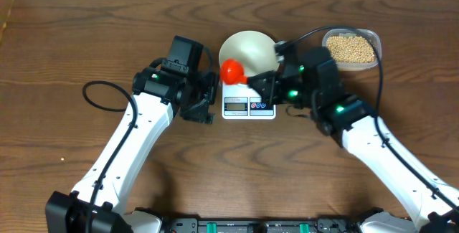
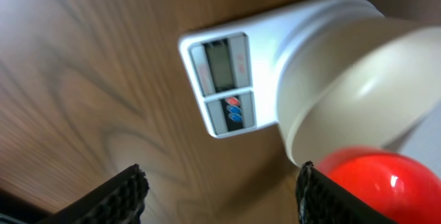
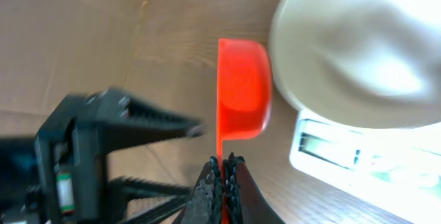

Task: Scoop item into bowl and weigh 50g on scale
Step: 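Grasp the scoop handle with the right gripper and release the left, then move the scoop with the right gripper over the soybean container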

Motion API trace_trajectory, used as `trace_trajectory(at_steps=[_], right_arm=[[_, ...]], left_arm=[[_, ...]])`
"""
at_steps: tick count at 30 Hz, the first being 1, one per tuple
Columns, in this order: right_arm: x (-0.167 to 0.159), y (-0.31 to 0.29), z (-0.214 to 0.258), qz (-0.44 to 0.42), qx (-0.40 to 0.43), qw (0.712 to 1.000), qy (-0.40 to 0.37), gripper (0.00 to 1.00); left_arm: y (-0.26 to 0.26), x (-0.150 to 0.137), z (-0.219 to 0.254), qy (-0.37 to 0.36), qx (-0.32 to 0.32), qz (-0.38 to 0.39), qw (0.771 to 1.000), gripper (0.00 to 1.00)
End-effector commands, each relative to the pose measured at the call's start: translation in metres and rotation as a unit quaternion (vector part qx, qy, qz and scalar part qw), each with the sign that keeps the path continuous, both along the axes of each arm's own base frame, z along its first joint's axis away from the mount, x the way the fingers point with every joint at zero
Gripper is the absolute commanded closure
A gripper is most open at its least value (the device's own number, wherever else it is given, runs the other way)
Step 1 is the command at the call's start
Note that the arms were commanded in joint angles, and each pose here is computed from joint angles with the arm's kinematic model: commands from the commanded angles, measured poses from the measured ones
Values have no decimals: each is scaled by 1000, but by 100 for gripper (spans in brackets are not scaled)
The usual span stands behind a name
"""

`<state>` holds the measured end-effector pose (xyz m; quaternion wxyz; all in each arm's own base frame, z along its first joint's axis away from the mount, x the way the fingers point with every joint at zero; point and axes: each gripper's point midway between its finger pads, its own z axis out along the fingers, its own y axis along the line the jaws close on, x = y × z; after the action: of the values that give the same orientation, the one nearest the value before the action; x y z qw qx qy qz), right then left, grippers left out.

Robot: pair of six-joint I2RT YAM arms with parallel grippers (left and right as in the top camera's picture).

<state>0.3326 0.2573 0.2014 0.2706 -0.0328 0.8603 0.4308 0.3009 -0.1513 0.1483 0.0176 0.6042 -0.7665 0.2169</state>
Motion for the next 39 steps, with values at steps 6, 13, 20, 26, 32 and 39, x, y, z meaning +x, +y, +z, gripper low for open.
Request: trace_trajectory(at_steps=[6, 13, 20, 26, 32, 39], right_arm=[[29, -86, 18, -88, -70, 992, -61, 99], [32, -171, 23, -201, -155, 965, -71, 99], [34, -216, 20, -250, -178, 950, -61, 99], [37, -248, 19, -295, -199, 933, -57, 99], [46, -274, 14, -325, -218, 919, -59, 99], [63, -278, -15, -268, -280, 919, -72, 99]], left_arm=[[50, 8, -12, -58, 185, -130, 972, 28], [65, 15, -11, -91, 266, -259, 924, 28], [58, 19, -9, -113, 261, -308, 908, 28], [34, 25, -5, -165, 227, -401, 872, 28], [35, 22, -9, -160, 227, -405, 871, 29], [28, 16, -14, -166, 210, -444, 855, 29]])
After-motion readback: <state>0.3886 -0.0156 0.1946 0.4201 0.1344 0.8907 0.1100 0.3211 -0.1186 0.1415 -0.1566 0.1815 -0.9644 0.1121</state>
